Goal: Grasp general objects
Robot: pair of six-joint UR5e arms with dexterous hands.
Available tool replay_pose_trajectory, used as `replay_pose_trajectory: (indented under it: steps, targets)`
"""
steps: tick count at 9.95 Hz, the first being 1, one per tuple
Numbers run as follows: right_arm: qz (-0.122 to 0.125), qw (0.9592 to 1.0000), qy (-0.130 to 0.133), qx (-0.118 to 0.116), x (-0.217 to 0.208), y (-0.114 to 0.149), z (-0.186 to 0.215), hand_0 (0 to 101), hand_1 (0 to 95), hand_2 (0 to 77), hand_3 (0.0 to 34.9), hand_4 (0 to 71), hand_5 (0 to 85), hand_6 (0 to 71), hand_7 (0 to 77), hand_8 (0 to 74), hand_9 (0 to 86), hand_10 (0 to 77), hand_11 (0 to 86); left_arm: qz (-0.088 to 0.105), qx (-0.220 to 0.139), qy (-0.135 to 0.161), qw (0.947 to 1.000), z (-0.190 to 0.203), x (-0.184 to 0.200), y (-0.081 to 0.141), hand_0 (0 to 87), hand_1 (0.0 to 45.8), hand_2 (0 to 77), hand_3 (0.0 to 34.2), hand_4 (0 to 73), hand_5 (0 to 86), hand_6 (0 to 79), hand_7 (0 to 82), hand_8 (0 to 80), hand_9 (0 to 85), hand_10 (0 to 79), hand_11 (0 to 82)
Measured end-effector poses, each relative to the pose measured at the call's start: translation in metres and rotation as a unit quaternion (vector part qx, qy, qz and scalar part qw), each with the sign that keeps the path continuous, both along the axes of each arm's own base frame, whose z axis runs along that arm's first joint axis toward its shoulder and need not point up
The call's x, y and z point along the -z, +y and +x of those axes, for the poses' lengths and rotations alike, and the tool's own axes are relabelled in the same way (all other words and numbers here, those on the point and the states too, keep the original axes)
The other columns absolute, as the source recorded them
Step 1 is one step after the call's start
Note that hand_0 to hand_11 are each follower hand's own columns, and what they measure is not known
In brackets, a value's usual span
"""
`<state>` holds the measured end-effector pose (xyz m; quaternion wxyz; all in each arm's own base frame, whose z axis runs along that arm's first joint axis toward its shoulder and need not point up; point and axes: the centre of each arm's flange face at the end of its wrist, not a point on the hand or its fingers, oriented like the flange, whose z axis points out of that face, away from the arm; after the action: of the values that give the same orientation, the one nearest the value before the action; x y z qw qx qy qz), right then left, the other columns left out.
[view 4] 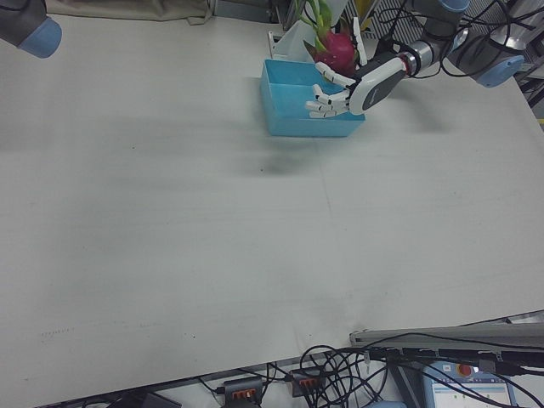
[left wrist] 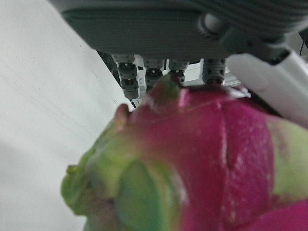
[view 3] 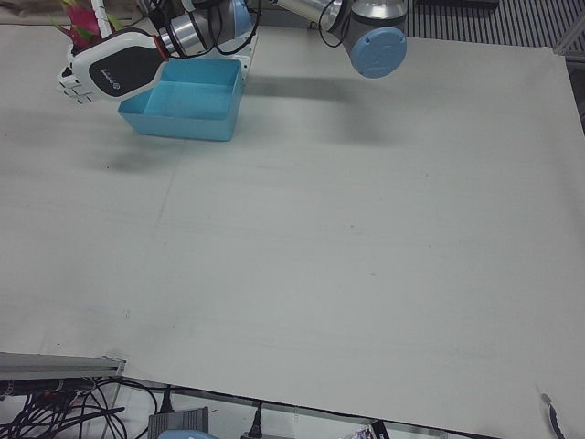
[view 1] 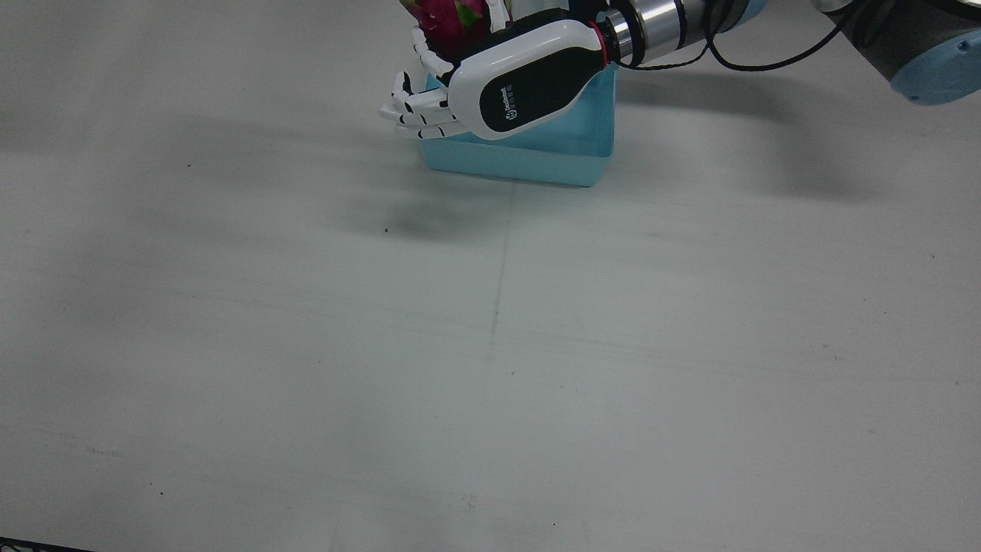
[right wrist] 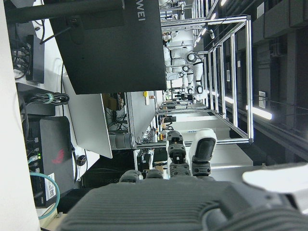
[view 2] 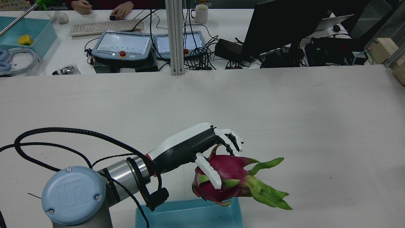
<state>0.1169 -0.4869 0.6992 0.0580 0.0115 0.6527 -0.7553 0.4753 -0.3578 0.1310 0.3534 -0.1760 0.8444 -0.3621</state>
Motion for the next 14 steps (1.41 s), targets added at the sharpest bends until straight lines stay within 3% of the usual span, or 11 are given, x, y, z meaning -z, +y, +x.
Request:
replay_pose_trajectory:
  steps: [3,7,8,9,10,11,12,13,14]
  targets:
    - [0.0,1.0,0.0,0.0,0.0,0.0,0.0,0,5.4,1.6,0.0,0.0,73.6,0.0,0.0,0.0,1.1,0.0,0.5,0.001,-0.029,-0.003,0.9996,0.021,0.0,0.03,52.0,0.0,1.1,0.0,67.6,18.5,19.6,48.0,21.3,16.4,14.7,13.6]
    - [0.0,1.0,0.0,0.0,0.0,0.0,0.0,0,5.4,1.6,0.1,0.0,73.6,0.0,0.0,0.0,1.1,0.0,1.1,0.004,-0.047,-0.007,0.9989,0.034,-0.004,0.049,51.5,0.0,1.6,0.0,68.2,18.5,17.5,48.0,18.5,16.4,14.7,13.1]
    - [0.0,1.0,0.0,0.0,0.0,0.0,0.0,0,5.4,1.6,0.0,0.0,73.6,0.0,0.0,0.0,1.1,0.0,1.1,0.004,-0.052,-0.008,0.9986,0.038,-0.005,0.054,50.3,0.0,1.6,0.0,68.2,18.5,12.0,40.9,12.0,9.3,14.7,10.9]
    - [0.0,1.0,0.0,0.0,0.0,0.0,0.0,0,5.4,1.6,0.0,0.0,73.6,0.0,0.0,0.0,1.1,0.0,1.1,0.004,-0.056,-0.009,0.9984,0.042,-0.006,0.058,50.3,0.0,1.6,0.0,68.2,18.5,12.0,40.9,12.0,9.3,14.7,10.9]
    - [0.0,1.0,0.0,0.0,0.0,0.0,0.0,0,5.4,1.6,0.0,0.0,73.6,0.0,0.0,0.0,1.1,0.0,0.5,0.004,-0.059,-0.009,0.9982,0.044,-0.006,0.062,48.7,0.0,1.6,0.0,66.0,20.7,1.1,21.3,4.4,2.7,14.7,1.1]
    - [0.0,1.0,0.0,0.0,0.0,0.0,0.0,0,5.4,1.6,0.0,0.0,73.6,0.0,0.0,0.0,1.1,0.0,0.5,0.004,-0.062,-0.009,0.998,0.046,-0.006,0.065,48.7,0.0,1.6,0.0,66.0,20.7,1.1,21.3,4.4,2.7,14.7,1.1]
    - [0.0,1.0,0.0,0.0,0.0,0.0,0.0,0,5.4,1.6,0.0,0.0,73.6,0.0,0.0,0.0,1.1,0.0,0.5,0.005,-0.064,-0.009,0.9979,0.048,-0.006,0.067,48.8,0.0,1.6,0.0,54.5,24.5,1.1,16.4,4.4,2.2,14.7,1.1]
    - [0.0,1.0,0.0,0.0,0.0,0.0,0.0,0,5.4,1.6,0.0,0.0,73.6,0.0,0.0,0.0,1.1,0.0,1.1,0.004,-0.065,-0.01,0.9978,0.048,-0.006,0.068,48.8,0.0,1.6,0.0,54.5,24.5,1.1,16.4,4.4,2.2,14.7,1.1]
    - [0.0,1.0,0.0,0.0,0.0,0.0,0.0,0,5.4,1.6,0.0,0.0,73.6,0.0,0.0,0.0,1.1,0.0,1.1,0.005,-0.066,-0.009,0.9978,0.049,-0.006,0.069,48.6,0.0,1.6,0.0,46.9,20.7,1.1,15.8,4.4,2.2,14.7,1.1]
